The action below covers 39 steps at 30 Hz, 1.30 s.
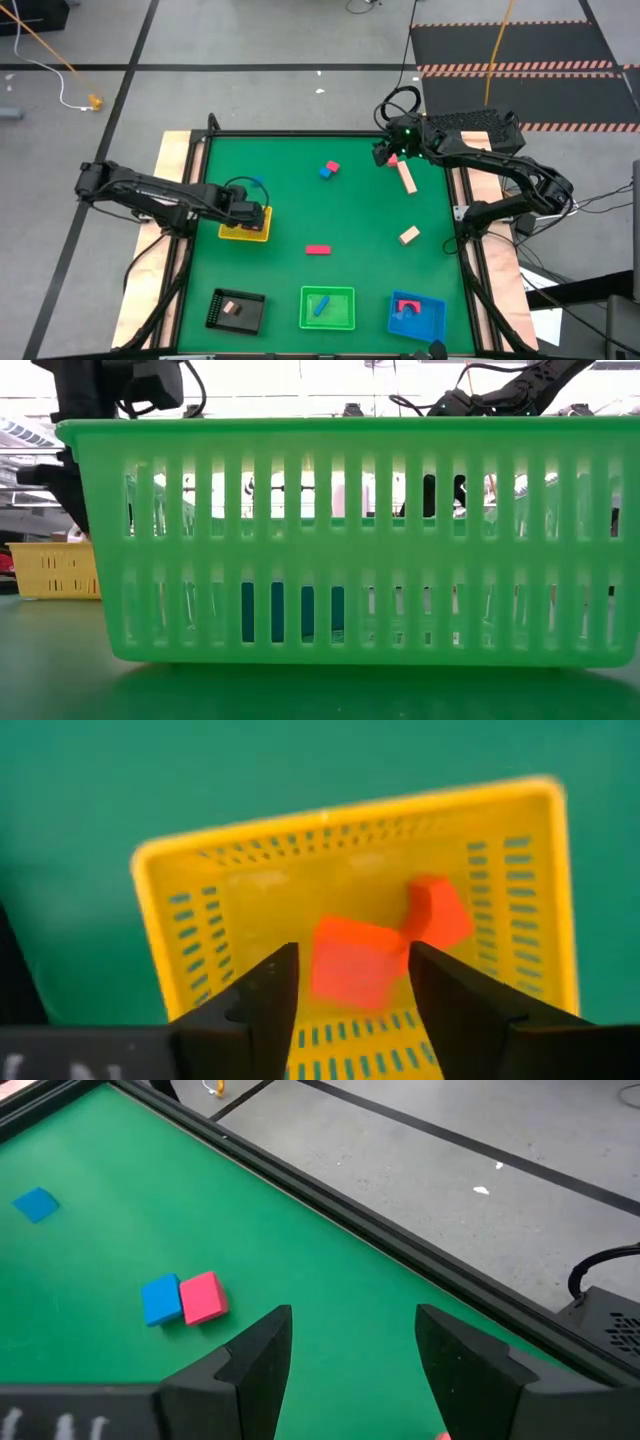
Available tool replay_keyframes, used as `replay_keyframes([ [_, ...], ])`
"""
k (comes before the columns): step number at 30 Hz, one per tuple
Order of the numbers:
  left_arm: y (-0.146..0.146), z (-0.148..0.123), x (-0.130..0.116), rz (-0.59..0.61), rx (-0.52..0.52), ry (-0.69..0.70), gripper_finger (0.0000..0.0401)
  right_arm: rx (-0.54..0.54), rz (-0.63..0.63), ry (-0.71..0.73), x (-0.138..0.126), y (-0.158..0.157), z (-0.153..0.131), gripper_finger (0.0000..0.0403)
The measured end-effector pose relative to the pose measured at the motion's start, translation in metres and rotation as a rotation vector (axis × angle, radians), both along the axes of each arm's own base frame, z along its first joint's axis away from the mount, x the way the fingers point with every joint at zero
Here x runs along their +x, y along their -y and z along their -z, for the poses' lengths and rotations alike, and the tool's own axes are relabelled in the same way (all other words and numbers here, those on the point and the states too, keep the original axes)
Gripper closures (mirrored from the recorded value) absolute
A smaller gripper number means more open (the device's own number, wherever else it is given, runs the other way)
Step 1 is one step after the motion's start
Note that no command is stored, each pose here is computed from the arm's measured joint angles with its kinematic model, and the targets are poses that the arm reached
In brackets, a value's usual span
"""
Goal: Sort & place blocks by color
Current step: Put the orange square block into the yellow bin, then put the red half-circle block into the blue bin
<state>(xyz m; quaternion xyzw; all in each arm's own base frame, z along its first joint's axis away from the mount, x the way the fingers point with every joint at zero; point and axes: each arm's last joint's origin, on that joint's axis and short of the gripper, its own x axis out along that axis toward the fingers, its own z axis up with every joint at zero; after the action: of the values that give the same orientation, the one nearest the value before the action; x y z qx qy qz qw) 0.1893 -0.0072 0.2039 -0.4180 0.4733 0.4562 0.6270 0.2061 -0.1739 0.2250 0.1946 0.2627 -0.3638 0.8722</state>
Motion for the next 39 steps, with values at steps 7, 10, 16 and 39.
replay_keyframes([
  [7, -0.009, 0.000, 0.004, -0.044, 0.007, 0.032, 0.0212, 0.005, -0.015, 0.000, 0.000, 0.000, 0.000, 0.0197],
  [10, -0.010, -0.001, 0.009, -0.054, 0.005, 0.088, 0.0226, 0.048, -0.070, 0.040, 0.002, -0.002, 0.000, 0.0197],
  [16, -0.012, -0.008, 0.029, 0.007, 0.020, 0.296, 0.0247, 0.094, -0.136, 0.088, 0.012, -0.009, 0.002, 0.0197],
  [39, -0.013, -0.031, 0.060, 0.075, 0.088, 0.677, 0.0249, -0.153, -0.376, 0.088, 0.092, -0.029, 0.064, 0.0197],
])
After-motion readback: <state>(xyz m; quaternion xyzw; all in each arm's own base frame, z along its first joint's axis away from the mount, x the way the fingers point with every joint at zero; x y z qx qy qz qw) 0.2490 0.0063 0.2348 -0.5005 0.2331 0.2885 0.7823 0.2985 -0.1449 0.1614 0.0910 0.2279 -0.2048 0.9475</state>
